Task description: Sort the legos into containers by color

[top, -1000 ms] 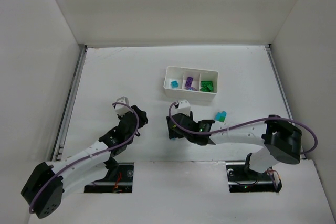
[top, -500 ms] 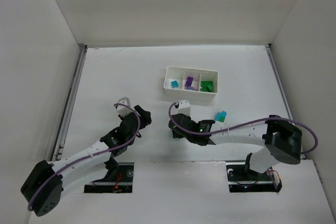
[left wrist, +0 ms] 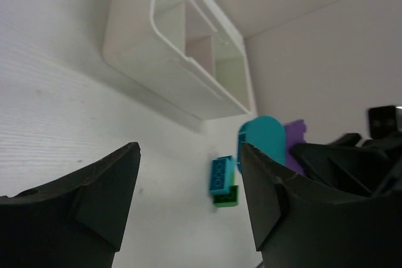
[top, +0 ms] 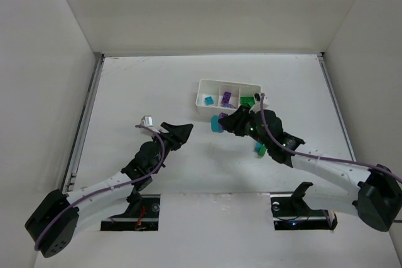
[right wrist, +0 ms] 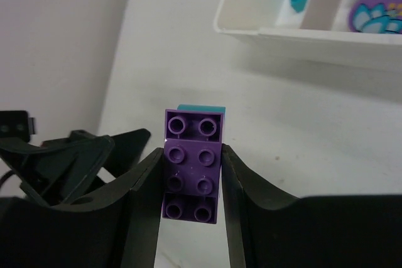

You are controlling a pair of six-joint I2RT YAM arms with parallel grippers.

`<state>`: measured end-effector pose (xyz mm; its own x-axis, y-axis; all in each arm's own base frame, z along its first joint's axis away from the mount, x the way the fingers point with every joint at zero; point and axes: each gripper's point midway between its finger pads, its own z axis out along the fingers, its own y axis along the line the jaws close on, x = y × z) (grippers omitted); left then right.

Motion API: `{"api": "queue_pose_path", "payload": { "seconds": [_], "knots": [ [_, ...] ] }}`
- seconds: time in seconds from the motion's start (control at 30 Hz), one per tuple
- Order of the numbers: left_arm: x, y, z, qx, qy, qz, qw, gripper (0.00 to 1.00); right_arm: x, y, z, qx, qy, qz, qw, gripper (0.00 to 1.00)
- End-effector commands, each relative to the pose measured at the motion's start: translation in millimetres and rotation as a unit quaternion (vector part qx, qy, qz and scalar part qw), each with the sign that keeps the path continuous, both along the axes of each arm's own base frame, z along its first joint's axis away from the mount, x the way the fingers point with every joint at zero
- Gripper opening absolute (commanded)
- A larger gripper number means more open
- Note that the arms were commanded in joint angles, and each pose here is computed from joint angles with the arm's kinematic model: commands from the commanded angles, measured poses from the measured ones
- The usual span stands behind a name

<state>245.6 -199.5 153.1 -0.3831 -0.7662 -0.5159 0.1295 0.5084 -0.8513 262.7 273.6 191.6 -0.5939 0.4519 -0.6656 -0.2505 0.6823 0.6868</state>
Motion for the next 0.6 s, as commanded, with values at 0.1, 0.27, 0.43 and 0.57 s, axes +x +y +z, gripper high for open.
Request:
{"api": "queue_pose_path", "payload": {
  "seconds": [0.1,0.27,0.43,0.57],
  "knots": [
    [-11.5,-35.5,72.8,-0.158,-0.070,-0.075,0.982,0.62,-7.9,38.2,57.1,0.185,-0.023,0.112,0.976,0.24],
    [-17.4,-54.0,80.0,-0.180,-0.069,-0.103,0.976,0.61,-10.3,44.5,68.6,0.251,-0.016,0.139,0.958,0.24],
    [-13.4,-54.8,76.0,-0.183,-0.059,-0.096,0.977,0.58,-9.4,45.9,70.2,0.288,0.000,0.154,0.945,0.24],
    [-11.4,-53.3,81.2,-0.189,-0.068,-0.090,0.975,0.56,-9.1,50.6,61.4,0.304,0.023,0.161,0.939,0.25]
  ]
}}
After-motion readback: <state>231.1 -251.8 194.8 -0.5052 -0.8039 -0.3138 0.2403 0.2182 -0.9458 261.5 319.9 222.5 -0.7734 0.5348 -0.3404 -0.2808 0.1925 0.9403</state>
